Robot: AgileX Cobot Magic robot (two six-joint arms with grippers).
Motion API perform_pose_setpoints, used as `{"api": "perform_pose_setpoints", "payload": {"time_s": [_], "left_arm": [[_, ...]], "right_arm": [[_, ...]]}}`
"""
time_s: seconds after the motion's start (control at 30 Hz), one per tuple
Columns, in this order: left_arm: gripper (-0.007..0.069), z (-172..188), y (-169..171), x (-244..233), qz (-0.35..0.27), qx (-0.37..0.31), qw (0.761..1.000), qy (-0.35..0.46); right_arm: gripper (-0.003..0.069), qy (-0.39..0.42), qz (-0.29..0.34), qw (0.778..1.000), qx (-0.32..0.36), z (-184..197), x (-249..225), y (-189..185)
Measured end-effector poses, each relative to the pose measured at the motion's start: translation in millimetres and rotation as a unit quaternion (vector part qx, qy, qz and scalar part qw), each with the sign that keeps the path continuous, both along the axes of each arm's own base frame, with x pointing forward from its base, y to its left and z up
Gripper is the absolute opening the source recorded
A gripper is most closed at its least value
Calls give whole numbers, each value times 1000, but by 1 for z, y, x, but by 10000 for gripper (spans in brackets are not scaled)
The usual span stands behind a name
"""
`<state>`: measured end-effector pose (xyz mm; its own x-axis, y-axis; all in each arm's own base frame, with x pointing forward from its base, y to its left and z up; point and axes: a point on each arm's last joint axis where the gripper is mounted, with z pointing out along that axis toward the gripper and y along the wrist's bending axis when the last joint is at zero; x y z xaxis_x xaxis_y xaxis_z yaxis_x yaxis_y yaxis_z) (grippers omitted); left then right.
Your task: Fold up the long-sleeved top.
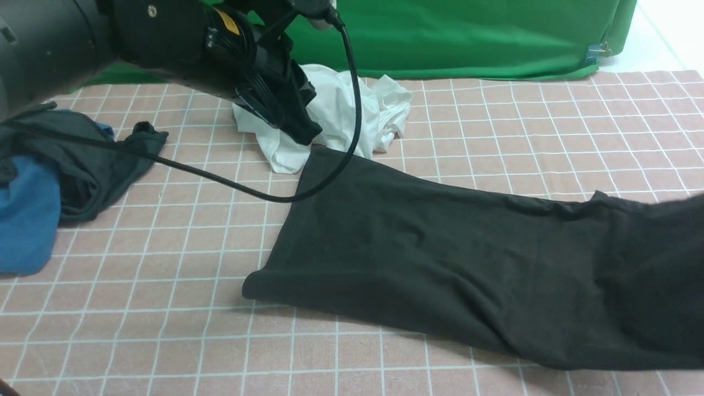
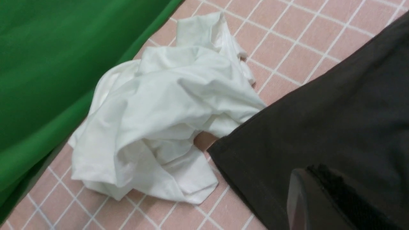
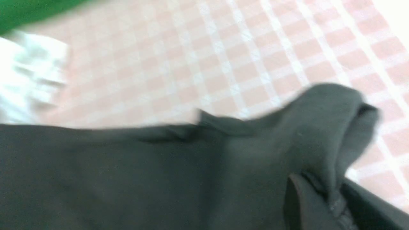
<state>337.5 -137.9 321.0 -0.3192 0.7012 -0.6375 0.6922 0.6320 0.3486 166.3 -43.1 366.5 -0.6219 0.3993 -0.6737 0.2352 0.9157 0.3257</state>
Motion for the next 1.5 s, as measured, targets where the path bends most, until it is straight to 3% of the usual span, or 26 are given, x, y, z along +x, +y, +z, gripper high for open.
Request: {"api": "perform_pose_setpoints", "payload": {"time_s": [0.23,0.43,0.57,0.63,0.83,1.1,1.27,1.37,1.5], "left_arm": [[20,-27,-6,-9,-4,-57,997,46],[20,-68,-48,-31,-83,-113,985,97],[20,-96,-81,-38,-120,-96,981,120],[20,-129,-102,-42,-133,-73,978,146],[20,-179,-115,-46,-139,-39,969,201],[20,-169,-114,-49,-149,-38,967,203],[20,-116,-109,-55,-142,-80,977,139],[20,-105,-111,-55,-133,-101,979,121],[20,-133,-132,-65,-157,-80,974,145]], "right_arm": [[95,-53,36,998,27,17,6,8],[95,-47,44,998,20,15,10,6],[95,-47,45,998,19,14,11,6],[95,-46,43,998,11,14,11,5],[95,-32,36,999,-20,12,9,0],[95,-25,28,998,-41,11,9,-4],[95,-23,21,999,-38,10,9,-4],[95,-24,20,999,-38,10,9,-5],[95,-25,19,999,-38,11,9,-5]]}}
